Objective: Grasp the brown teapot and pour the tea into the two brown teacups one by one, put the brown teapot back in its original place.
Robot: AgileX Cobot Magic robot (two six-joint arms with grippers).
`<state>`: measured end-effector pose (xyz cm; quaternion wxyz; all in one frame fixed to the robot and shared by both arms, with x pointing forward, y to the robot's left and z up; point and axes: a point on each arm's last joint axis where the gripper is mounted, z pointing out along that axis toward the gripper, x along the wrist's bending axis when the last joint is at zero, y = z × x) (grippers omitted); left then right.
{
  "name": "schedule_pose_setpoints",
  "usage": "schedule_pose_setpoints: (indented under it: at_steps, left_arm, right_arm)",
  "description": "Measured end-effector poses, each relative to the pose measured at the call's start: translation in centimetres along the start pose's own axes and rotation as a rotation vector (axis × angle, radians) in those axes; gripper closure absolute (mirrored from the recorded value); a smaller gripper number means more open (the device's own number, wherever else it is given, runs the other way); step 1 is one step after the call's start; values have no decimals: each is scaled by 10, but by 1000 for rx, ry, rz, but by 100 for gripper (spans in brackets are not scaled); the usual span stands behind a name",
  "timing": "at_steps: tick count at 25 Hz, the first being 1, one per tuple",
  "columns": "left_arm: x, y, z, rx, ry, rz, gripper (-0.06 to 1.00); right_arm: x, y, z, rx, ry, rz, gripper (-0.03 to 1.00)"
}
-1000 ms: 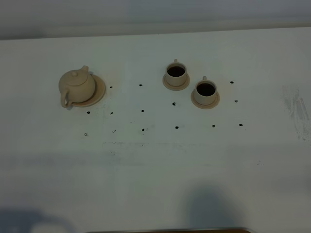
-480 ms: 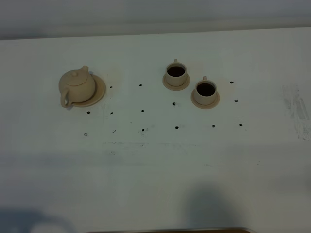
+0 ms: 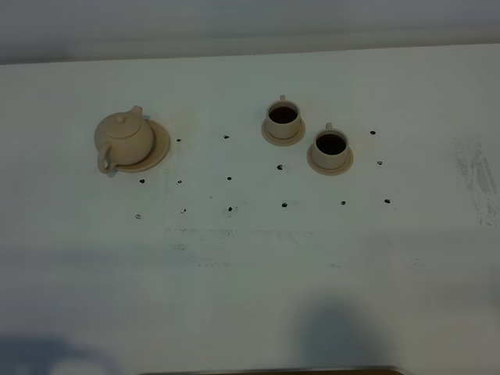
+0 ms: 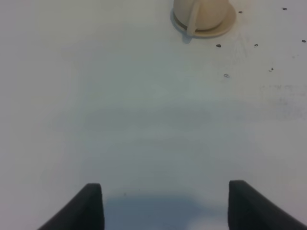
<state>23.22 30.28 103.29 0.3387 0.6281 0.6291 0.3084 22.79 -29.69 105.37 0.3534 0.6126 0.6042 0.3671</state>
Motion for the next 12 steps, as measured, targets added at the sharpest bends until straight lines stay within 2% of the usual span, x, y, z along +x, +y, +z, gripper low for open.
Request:
schedule_pose_setpoints:
  at_steps: [5, 12]
  left_arm:
    - [0, 0, 0, 0, 0, 0, 41]
    - [0, 0, 0, 0, 0, 0, 41]
  right_arm:
    - [0, 0, 0, 1, 44, -45, 48]
    - [2, 0, 0, 1, 66, -42, 48]
